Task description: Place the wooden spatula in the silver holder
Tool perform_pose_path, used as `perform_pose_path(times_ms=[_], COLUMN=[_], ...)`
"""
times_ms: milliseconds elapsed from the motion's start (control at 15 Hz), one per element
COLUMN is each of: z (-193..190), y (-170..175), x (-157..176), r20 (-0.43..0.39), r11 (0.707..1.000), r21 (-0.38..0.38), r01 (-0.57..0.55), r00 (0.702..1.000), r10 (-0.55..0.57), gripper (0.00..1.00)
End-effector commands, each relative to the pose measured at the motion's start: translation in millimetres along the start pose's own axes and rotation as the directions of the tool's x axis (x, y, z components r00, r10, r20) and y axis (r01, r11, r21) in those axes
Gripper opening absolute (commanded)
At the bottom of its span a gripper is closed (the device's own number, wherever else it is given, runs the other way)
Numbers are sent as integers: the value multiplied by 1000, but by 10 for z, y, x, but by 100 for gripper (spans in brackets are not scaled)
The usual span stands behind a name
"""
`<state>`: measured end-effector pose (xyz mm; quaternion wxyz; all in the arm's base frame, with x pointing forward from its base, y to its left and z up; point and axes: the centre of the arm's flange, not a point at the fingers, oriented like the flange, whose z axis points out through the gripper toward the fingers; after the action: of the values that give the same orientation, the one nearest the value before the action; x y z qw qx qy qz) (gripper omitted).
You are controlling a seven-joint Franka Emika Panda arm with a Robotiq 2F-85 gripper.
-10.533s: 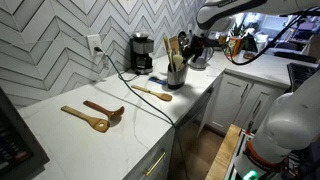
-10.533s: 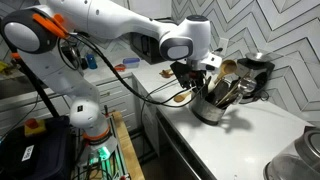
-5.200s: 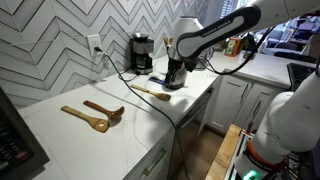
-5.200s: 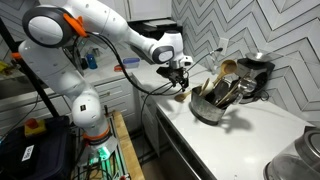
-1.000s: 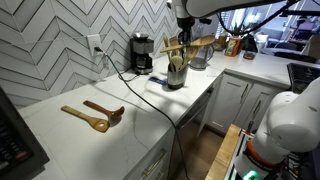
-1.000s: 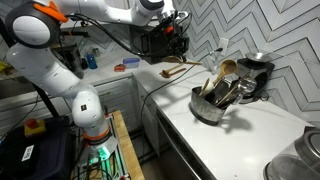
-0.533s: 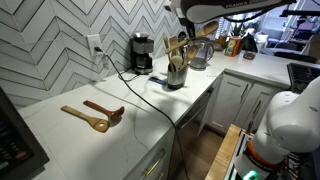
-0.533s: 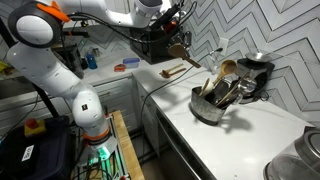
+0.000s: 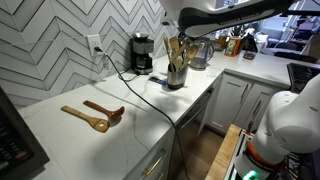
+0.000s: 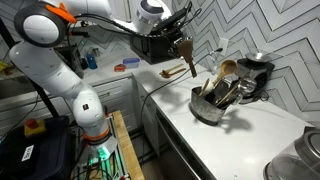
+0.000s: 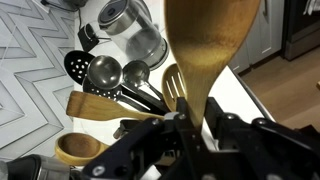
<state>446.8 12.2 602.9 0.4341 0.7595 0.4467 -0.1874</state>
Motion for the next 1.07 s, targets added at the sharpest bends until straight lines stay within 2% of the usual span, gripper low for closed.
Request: perform_pose_path(times_ms=[0,267,600,800,1000], z=[71,203,454,537,587], y=[9,-41,-121,-211,-328], x=[-78,46,226,394,517], r20=[53,109,199,215,216], r11=[982,929,821,773,735], r21=[-84,-151,-269,-343,-362], r01=[171,338,504,534,573], r00=[984,940,863,846,819], r10=[-167,-325,-464,-489,-532], gripper=[6,6,6,6,6])
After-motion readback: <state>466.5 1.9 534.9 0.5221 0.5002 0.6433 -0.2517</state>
